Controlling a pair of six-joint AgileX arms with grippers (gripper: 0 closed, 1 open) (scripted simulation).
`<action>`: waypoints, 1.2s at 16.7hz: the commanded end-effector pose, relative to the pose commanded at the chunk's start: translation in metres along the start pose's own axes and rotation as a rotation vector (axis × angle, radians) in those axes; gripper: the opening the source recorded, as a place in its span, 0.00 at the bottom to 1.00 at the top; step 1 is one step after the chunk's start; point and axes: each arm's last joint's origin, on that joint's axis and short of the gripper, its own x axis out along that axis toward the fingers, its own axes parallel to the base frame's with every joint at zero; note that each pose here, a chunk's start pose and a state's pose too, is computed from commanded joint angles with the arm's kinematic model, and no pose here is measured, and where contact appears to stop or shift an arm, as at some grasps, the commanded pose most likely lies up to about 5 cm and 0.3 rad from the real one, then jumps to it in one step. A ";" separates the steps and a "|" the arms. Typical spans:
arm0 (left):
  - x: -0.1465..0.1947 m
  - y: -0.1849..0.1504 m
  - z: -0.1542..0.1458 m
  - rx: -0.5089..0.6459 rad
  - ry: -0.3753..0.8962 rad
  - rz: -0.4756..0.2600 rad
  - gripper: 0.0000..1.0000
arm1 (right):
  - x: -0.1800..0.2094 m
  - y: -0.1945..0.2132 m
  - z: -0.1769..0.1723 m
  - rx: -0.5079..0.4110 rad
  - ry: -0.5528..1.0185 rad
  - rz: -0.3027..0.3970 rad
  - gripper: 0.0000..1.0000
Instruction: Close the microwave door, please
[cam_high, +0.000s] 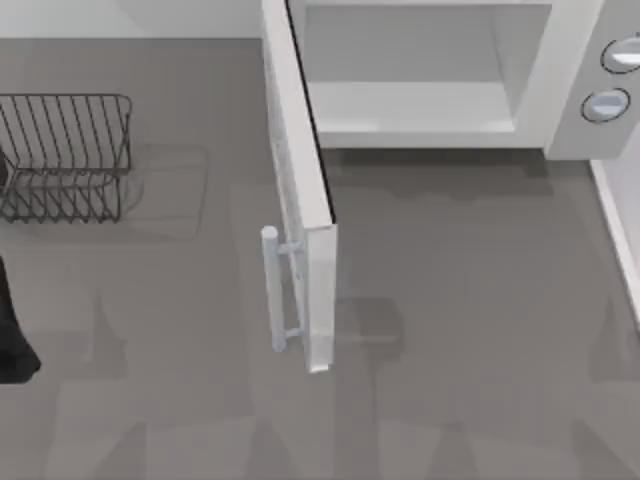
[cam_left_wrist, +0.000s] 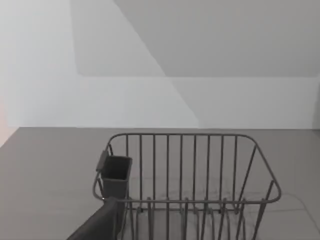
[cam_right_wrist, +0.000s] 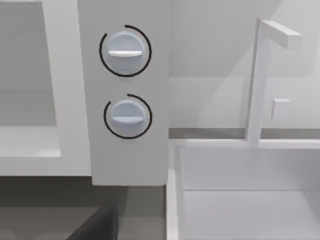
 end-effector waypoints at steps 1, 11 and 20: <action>0.000 0.000 0.000 0.000 0.000 0.000 1.00 | 0.000 0.000 0.000 0.000 0.000 0.000 1.00; 0.011 -0.012 0.025 0.149 0.350 -0.186 1.00 | 0.000 0.000 0.000 0.000 0.000 0.000 1.00; 0.072 -0.046 0.100 0.419 0.833 -0.621 1.00 | 0.000 0.000 0.000 0.000 0.000 0.000 1.00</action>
